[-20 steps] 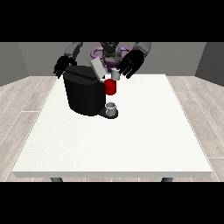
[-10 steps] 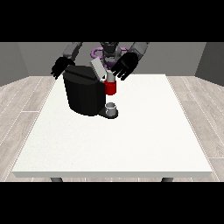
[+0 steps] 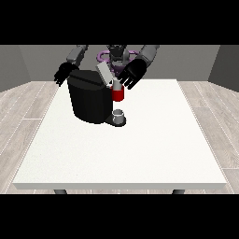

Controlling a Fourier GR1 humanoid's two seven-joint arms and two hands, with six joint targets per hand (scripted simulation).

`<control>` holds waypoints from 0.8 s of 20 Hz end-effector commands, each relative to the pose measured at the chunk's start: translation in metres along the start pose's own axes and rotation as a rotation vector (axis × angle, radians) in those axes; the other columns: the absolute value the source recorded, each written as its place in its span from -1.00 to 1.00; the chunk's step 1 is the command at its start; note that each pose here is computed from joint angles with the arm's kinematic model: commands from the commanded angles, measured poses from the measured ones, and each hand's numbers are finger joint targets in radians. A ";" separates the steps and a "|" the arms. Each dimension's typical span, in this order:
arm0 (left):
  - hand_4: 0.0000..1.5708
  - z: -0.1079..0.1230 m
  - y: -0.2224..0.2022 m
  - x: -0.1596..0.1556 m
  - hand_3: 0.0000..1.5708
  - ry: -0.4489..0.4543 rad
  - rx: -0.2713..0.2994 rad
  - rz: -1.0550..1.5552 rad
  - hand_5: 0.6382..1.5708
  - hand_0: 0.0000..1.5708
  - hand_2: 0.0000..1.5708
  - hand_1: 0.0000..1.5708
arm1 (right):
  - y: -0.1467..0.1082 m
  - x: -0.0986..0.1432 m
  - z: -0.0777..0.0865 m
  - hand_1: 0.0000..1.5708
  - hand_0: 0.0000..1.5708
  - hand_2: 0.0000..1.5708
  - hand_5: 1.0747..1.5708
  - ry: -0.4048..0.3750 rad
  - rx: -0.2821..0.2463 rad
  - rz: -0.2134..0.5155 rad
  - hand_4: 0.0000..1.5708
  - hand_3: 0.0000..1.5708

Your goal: Insert the coffee pod into the coffee machine and close the lid

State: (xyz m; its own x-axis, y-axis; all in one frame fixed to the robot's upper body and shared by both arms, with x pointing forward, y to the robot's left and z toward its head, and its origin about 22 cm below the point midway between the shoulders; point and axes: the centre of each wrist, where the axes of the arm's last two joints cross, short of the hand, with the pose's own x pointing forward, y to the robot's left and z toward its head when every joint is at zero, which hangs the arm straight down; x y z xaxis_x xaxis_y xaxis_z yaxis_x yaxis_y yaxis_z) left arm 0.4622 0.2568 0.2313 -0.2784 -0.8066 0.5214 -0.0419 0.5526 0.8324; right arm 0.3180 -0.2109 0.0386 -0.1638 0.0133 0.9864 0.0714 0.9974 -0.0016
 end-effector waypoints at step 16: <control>-0.41 0.001 -0.002 -0.007 0.45 0.014 -0.020 0.020 1.00 0.52 0.58 0.52 | -0.012 -0.009 0.006 -1.00 -1.00 -1.00 1.00 -0.029 -0.014 -0.017 -0.47 -1.00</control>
State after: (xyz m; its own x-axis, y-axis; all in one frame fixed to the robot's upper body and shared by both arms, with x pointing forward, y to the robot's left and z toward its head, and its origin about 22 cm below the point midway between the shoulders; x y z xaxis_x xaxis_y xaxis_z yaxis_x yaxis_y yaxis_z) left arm 0.4630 0.2568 0.2283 -0.2633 -0.8080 0.5270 -0.0189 0.5505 0.8346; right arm 0.3166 -0.2168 0.0361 -0.1778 0.0044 0.9841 0.0877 0.9961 0.0114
